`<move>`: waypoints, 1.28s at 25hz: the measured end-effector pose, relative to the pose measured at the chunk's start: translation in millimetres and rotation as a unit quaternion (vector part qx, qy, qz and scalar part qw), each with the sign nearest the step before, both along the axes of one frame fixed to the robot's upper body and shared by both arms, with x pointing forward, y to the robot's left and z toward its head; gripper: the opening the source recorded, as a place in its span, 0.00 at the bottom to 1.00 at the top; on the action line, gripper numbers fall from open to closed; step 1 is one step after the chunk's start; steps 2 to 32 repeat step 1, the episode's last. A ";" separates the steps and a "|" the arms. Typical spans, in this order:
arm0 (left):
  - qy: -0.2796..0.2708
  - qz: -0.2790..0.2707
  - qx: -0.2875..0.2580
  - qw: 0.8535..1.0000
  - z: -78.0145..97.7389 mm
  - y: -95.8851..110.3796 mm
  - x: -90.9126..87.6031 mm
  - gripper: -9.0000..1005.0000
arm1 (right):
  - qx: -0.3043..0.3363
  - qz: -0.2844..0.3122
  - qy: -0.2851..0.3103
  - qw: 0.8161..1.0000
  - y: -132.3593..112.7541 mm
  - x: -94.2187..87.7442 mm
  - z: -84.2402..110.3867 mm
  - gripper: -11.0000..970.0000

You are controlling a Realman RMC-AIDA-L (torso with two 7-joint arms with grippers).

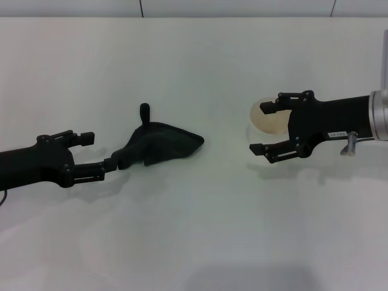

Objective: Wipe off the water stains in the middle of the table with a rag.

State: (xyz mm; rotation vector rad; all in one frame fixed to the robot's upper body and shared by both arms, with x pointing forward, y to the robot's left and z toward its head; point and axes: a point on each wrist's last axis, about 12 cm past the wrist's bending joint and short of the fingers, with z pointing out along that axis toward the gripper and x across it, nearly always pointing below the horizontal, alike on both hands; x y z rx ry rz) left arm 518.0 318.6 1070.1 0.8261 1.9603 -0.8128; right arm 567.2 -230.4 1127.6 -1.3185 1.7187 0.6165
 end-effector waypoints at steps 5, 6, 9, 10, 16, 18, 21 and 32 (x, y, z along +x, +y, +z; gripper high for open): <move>0.000 0.000 0.000 1.000 0.1 -0.1 0.1 0.88 | 0.000 -0.001 0.000 1.000 -0.3 0.0 -0.1 0.90; 0.000 0.000 0.000 1.000 0.1 -0.1 0.1 0.88 | 0.000 -0.001 0.000 1.000 -0.3 0.0 -0.1 0.90; 0.000 0.000 0.000 1.000 0.1 -0.1 0.1 0.88 | 0.000 -0.001 0.000 1.000 -0.3 0.0 -0.1 0.90; 0.000 0.000 0.000 1.000 0.1 -0.1 0.1 0.88 | 0.000 -0.001 0.000 1.000 -0.3 0.0 -0.1 0.90; 0.000 0.000 0.000 1.000 0.1 -0.1 0.1 0.88 | 0.000 -0.001 0.000 1.000 -0.3 0.0 -0.1 0.90; 0.000 0.000 0.000 1.000 0.1 -0.1 0.1 0.88 | 0.000 -0.001 0.000 1.000 -0.3 0.0 -0.1 0.90; 0.000 0.000 0.000 1.000 0.1 -0.1 0.1 0.88 | 0.000 -0.001 0.000 1.000 -0.3 0.0 -0.1 0.90; 0.000 0.000 0.000 1.000 0.1 -0.1 0.1 0.88 | 0.000 -0.001 0.000 1.000 -0.3 0.0 -0.1 0.90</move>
